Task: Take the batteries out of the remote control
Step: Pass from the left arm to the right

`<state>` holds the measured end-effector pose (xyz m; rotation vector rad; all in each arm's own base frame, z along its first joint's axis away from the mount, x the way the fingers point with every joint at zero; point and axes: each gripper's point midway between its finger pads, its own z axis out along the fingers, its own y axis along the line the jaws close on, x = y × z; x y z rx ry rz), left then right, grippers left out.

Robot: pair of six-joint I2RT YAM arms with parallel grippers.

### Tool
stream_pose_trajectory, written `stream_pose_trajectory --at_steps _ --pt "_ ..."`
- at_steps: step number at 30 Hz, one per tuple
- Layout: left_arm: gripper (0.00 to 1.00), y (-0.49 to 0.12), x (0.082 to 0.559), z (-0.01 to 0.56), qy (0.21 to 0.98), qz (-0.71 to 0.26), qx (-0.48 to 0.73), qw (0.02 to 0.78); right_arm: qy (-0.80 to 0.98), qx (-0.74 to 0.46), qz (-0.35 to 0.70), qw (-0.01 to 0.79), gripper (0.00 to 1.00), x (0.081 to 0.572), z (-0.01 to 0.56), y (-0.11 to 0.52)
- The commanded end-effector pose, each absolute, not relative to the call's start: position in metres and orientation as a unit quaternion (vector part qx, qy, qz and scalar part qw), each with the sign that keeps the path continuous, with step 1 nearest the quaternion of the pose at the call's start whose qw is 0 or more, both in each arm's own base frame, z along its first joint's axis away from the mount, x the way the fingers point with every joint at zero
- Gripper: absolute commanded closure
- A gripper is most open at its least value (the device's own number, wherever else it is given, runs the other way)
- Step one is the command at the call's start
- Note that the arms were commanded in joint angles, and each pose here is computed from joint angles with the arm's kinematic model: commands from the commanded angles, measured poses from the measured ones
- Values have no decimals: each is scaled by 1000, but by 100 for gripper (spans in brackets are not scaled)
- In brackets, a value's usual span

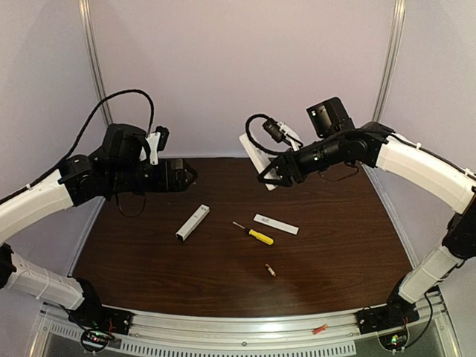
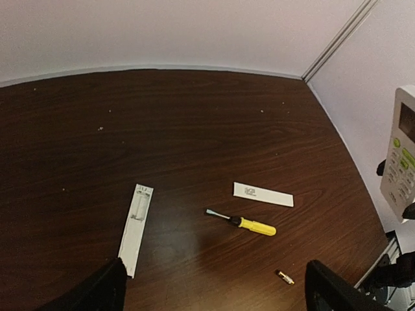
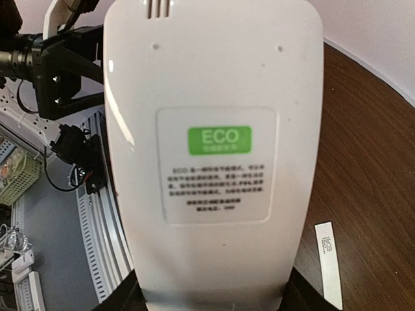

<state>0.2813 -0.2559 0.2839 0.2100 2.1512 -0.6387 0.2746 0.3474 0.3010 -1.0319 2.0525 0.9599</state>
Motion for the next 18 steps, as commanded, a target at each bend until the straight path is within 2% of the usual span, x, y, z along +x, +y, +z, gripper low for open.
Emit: stream_pose_trajectory --at_steps 1,10,18 --pt "3 -242 273 265 896 -258 78 352 796 -415 272 348 100 283 290 336" --pt "2 -274 256 289 886 -348 135 275 795 -462 163 359 100 273 262 330" --pt "5 -309 234 326 842 -458 178 224 778 -491 134 369 100 266 254 336"
